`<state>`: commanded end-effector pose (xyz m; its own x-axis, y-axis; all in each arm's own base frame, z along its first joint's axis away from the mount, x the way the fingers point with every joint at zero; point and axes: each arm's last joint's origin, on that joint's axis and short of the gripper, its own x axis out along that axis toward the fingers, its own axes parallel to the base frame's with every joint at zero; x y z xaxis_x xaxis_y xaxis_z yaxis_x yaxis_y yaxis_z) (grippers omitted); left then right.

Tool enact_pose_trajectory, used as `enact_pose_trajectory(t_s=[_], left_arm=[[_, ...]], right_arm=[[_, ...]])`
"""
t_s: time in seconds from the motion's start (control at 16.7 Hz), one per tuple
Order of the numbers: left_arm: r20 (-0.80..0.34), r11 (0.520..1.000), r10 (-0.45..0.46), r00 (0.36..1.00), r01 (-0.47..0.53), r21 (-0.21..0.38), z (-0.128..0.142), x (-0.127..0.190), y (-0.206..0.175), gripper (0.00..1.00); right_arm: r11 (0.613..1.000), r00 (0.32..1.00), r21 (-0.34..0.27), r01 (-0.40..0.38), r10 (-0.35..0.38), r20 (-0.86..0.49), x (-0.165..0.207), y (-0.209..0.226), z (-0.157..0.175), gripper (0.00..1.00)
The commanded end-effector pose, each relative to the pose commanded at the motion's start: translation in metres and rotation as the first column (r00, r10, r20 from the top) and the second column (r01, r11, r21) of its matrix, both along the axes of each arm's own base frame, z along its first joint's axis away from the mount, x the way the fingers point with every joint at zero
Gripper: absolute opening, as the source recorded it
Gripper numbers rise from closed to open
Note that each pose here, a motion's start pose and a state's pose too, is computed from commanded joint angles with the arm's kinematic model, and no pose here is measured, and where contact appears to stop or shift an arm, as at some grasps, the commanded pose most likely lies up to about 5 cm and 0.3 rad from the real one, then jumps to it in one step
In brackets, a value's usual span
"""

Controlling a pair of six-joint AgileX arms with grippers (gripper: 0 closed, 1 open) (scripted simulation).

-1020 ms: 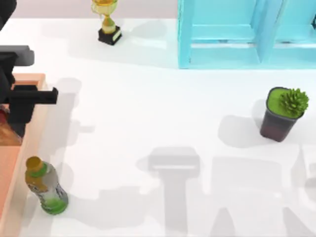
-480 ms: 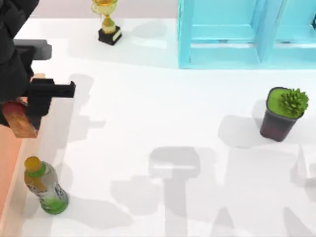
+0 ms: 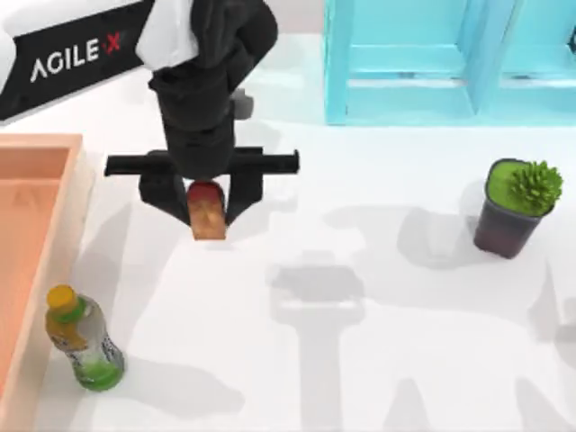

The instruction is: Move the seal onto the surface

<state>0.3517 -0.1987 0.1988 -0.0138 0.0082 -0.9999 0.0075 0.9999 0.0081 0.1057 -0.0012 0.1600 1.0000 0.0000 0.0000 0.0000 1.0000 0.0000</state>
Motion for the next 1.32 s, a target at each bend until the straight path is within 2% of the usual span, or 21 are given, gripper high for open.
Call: enact_pose_trajectory(t_s=[0.24, 0.54, 0.96, 1.2, 1.32], left_arm=[[0.015, 1.0, -0.013, 1.0, 0.013, -0.007, -0.026, 0.002, -0.047, 0.0], [0.011, 1.0, -0.012, 1.0, 0.012, -0.005, -0.029, 0.002, -0.046, 0.0], [0.017, 1.0, -0.013, 1.0, 0.013, -0.008, -0.07, 0.002, -0.048, 0.0], [0.016, 1.0, -0.014, 1.0, 0.014, -0.008, -0.072, 0.002, -0.048, 0.0], [0.016, 1.0, -0.014, 1.0, 0.014, -0.008, -0.072, 0.002, -0.048, 0.15]], right_arm=[[1.0, 1.0, 0.0, 0.0, 0.0, 0.0, 0.0, 0.0, 0.0, 1.0], [1.0, 1.0, 0.0, 0.0, 0.0, 0.0, 0.0, 0.0, 0.0, 1.0], [1.0, 1.0, 0.0, 0.0, 0.0, 0.0, 0.0, 0.0, 0.0, 1.0], [1.0, 1.0, 0.0, 0.0, 0.0, 0.0, 0.0, 0.0, 0.0, 1.0], [1.0, 1.0, 0.0, 0.0, 0.0, 0.0, 0.0, 0.0, 0.0, 1.0]])
